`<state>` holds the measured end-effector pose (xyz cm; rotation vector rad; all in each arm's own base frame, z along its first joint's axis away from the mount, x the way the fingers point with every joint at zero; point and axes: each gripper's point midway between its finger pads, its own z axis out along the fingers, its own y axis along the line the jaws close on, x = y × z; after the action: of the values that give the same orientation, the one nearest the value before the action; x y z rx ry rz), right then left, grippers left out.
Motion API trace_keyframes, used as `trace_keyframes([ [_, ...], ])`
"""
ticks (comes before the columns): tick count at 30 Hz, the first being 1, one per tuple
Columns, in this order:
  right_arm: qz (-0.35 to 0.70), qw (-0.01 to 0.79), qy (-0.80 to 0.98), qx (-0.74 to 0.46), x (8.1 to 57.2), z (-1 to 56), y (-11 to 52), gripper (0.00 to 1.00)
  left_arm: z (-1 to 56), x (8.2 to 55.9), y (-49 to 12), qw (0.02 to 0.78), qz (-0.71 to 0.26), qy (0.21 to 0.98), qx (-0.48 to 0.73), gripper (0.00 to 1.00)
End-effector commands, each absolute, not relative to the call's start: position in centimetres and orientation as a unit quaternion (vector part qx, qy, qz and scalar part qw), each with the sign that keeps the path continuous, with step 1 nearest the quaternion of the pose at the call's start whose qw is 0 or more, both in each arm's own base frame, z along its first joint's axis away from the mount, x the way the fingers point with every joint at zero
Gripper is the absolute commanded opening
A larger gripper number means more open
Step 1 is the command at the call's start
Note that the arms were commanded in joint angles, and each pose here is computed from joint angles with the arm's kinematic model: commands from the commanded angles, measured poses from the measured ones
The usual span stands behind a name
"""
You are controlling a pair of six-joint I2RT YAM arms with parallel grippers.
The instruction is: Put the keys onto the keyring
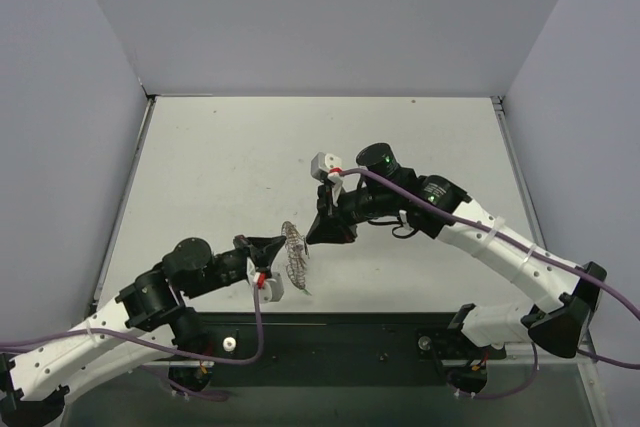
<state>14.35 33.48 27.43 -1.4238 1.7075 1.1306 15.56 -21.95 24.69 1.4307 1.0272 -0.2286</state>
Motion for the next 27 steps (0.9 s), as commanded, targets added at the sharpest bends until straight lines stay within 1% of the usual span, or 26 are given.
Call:
trace_keyframes([
  [1,0.452,0.316,0.621,-0.557,14.0,28.6,34.0,0.00,28.5,15.6,-22.2,0.704,-0.052,0.354,0.613,0.00],
  [6,0.462,0.291,0.624,-0.558,14.2,27.5,34.7,0.00,28.5,15.4,-22.0,0.722,-0.026,0.313,0.617,0.00],
  [18,0.463,0.246,0.632,-0.570,14.7,25.6,35.5,0.00,25.4,15.1,-22.0,0.702,0.052,0.234,0.671,0.00],
  [22,0.463,0.229,0.635,-0.575,14.6,25.2,35.6,0.00,25.1,15.5,-21.9,0.694,0.101,0.197,0.685,0.00],
  [25,0.462,0.208,0.639,-0.579,14.3,24.6,35.5,0.00,24.9,15.7,-21.9,0.691,0.116,0.191,0.688,0.00],
  [27,0.463,0.200,0.641,-0.579,14.3,24.2,35.6,0.00,25.9,15.9,-21.7,0.706,0.125,0.192,0.670,0.00],
])
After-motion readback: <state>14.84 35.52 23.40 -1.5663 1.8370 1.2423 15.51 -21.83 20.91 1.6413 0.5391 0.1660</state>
